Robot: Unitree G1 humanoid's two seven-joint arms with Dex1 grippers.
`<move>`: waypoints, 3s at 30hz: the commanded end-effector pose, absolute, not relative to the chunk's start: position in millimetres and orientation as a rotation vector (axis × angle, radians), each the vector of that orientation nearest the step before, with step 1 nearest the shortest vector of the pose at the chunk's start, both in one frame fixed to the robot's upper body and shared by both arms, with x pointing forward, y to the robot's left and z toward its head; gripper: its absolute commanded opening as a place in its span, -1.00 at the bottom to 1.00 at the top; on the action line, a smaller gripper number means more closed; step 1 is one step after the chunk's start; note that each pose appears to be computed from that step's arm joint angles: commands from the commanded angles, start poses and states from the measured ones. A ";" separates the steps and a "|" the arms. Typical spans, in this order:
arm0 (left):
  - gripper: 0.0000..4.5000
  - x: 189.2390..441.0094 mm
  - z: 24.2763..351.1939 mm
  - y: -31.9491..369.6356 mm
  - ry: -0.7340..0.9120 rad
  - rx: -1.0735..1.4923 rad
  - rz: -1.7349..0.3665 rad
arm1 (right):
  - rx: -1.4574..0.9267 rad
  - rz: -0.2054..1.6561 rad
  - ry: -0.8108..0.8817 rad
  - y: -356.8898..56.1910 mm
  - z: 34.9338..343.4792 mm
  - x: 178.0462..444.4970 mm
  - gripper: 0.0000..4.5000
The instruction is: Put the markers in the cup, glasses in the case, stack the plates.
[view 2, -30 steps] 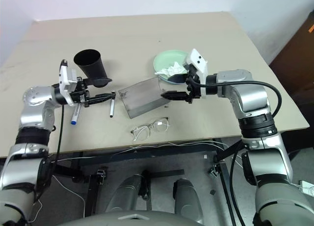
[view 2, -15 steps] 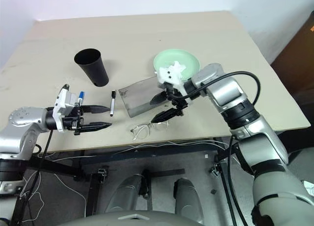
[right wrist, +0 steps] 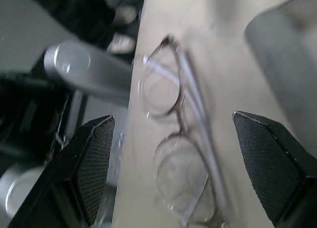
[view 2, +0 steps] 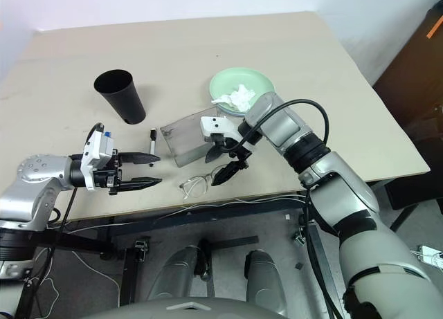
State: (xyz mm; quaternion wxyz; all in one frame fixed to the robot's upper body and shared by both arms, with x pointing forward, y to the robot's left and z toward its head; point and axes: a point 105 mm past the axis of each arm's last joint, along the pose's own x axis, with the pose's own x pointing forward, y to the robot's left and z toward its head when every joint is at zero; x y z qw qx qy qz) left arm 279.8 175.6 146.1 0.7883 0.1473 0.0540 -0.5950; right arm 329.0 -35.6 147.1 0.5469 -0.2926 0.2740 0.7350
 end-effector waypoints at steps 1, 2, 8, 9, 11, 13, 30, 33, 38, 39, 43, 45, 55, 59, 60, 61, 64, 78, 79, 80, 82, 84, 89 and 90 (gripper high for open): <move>0.29 279.7 149.7 177.6 0.098 0.345 -1.276 | -0.754 1.772 0.625 -27.1 156.8 330.2 0.78; 0.29 279.3 148.9 177.4 0.100 0.346 -1.276 | -0.761 1.774 0.629 -26.2 156.4 330.7 0.78; 0.31 277.9 143.7 175.1 0.104 0.346 -1.278 | -0.788 1.793 0.641 -18.8 154.2 331.4 0.61; 0.31 278.0 143.7 174.7 0.102 0.345 -1.278 | -0.793 1.796 0.643 -17.5 153.2 331.4 0.61; 0.31 278.4 143.3 174.3 0.100 0.346 -1.277 | -0.799 1.800 0.645 -15.6 151.6 331.6 0.61; 0.31 278.8 143.0 174.0 0.099 0.346 -1.275 | -0.804 1.802 0.647 -13.8 150.3 331.8 0.61; 0.31 280.7 137.0 175.7 0.105 0.365 -1.254 | -0.857 1.816 0.637 -3.8 148.3 333.7 -0.06; 0.31 281.5 138.0 173.2 0.102 0.366 -1.256 | -0.873 1.811 0.644 -3.7 147.2 334.9 -0.33; 0.31 282.6 139.3 171.3 0.098 0.372 -1.259 | -0.876 1.800 0.656 -3.2 145.5 336.0 -1.00; 0.31 282.8 139.3 171.5 0.098 0.373 -1.259 | -0.877 1.798 0.657 -3.1 145.5 336.2 -1.00; 0.31 283.1 139.4 171.8 0.099 0.375 -1.260 | -0.883 1.794 0.646 -2.4 148.1 337.1 -1.00; 0.31 283.1 139.4 172.1 0.099 0.374 -1.262 | -0.882 1.790 0.638 -1.9 150.8 338.1 -1.00; 0.31 283.6 137.7 178.0 0.115 0.365 -1.258 | -0.794 1.776 0.574 2.2 173.9 343.9 -1.00; 0.31 283.4 138.7 183.0 0.121 0.363 -1.243 | -0.765 1.767 0.522 2.8 187.9 348.8 -1.00; 0.31 283.4 139.4 184.6 0.121 0.364 -1.236 | -0.757 1.768 0.506 3.4 191.9 349.6 -1.00; 0.31 283.7 140.2 186.3 0.120 0.363 -1.227 | -0.751 1.768 0.487 3.9 195.8 350.6 -1.00; 0.31 283.5 143.7 192.4 0.116 0.351 -1.196 | -0.727 1.764 0.419 6.9 210.0 354.8 -1.00; 0.31 276.1 151.8 231.2 0.112 0.324 -0.985 | -0.739 1.612 0.159 34.1 233.1 377.3 -1.00; 0.31 275.2 151.7 232.6 0.113 0.321 -0.978 | -0.740 1.592 0.153 36.9 233.3 379.2 -1.00; 0.31 274.2 151.7 234.2 0.114 0.319 -0.969 | -0.741 1.577 0.151 39.0 233.0 380.6 -1.00; 0.31 272.0 151.9 237.6 0.113 0.316 -0.947 | -0.736 1.552 0.142 43.6 233.9 382.6 -1.00; 0.31 270.1 151.7 240.4 0.114 0.313 -0.928 | -0.752 1.529 0.120 47.2 234.3 384.6 -1.00; 0.31 265.3 149.7 241.9 0.116 0.302 -0.907 | -0.784 1.541 0.062 54.7 232.4 382.3 -1.00; 0.31 264.7 149.5 242.0 0.115 0.300 -0.902 | -0.781 1.537 0.037 57.7 232.9 382.1 -1.00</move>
